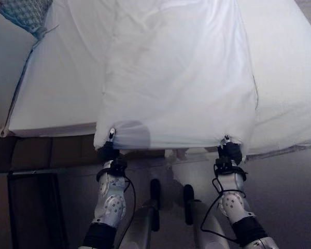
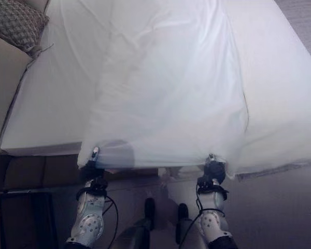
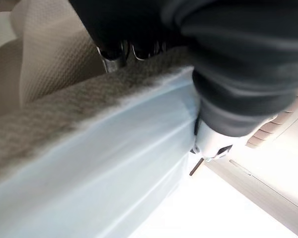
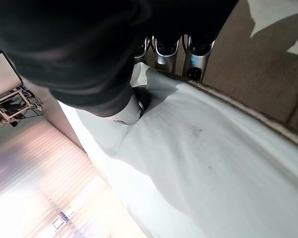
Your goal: Make the bed
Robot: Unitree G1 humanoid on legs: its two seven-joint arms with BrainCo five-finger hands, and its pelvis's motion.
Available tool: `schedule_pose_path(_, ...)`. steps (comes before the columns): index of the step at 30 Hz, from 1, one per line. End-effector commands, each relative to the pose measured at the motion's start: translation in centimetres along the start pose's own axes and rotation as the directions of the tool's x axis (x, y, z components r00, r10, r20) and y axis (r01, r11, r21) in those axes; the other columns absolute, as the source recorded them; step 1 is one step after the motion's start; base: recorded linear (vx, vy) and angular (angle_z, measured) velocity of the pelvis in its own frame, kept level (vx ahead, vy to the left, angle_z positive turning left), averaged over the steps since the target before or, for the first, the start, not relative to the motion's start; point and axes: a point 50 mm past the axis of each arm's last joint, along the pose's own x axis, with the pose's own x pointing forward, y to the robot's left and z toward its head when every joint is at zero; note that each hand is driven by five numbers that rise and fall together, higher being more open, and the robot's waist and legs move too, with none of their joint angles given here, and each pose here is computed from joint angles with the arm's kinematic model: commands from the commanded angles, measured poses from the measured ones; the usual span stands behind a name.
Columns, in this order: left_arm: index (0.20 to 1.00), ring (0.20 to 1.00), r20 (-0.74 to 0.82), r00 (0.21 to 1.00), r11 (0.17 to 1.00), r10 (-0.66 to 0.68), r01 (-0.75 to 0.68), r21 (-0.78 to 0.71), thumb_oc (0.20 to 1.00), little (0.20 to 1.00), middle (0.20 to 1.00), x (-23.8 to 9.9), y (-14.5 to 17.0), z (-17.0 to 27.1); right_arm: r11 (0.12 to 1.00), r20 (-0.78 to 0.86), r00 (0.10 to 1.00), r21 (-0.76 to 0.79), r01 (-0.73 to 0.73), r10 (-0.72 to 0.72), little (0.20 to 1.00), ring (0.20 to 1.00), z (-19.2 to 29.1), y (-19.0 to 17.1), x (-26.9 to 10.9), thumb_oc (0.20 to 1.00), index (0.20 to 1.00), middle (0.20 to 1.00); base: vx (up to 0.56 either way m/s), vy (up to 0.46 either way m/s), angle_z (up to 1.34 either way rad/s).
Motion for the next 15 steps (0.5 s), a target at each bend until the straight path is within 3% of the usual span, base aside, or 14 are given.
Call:
schedule_pose_path(1,0.2,0.2,0.32,0.947,1.0,0.029,-0.025,-0.016,0.2,0.2,0.2,1.1,1.3,6.8,0.994,0.324,0.945,-0.114,0.006,0.031,0.2,0.2,8.0,-1.3,0.5,0.2,0.2,0.2,0.0,-0.022,0.36)
schedule_pose_path(10,0.2,0.2,0.542,0.84,0.999,-0.033,0.031,0.014,0.2,0.2,0.2,1.1,-0.7,11.9,0.988,0.495,0.861,-0.148,-0.051,0.119,0.2,0.2,11.4,1.5,0.3,0.2,0.2,0.2,0.0,0.125,0.12)
schedule_pose_path(15,0.2,0.2,0.612,0.766,0.98,-0.197,0.159,0.116,0.2,0.2,0.2,1.5,-3.9,14.5,0.942,0.506,0.802,-0.269,-0.202,0.317,0.2,0.2,12.7,5.4,0.2,0.2,0.2,0.2,-0.01,0.347,0.08)
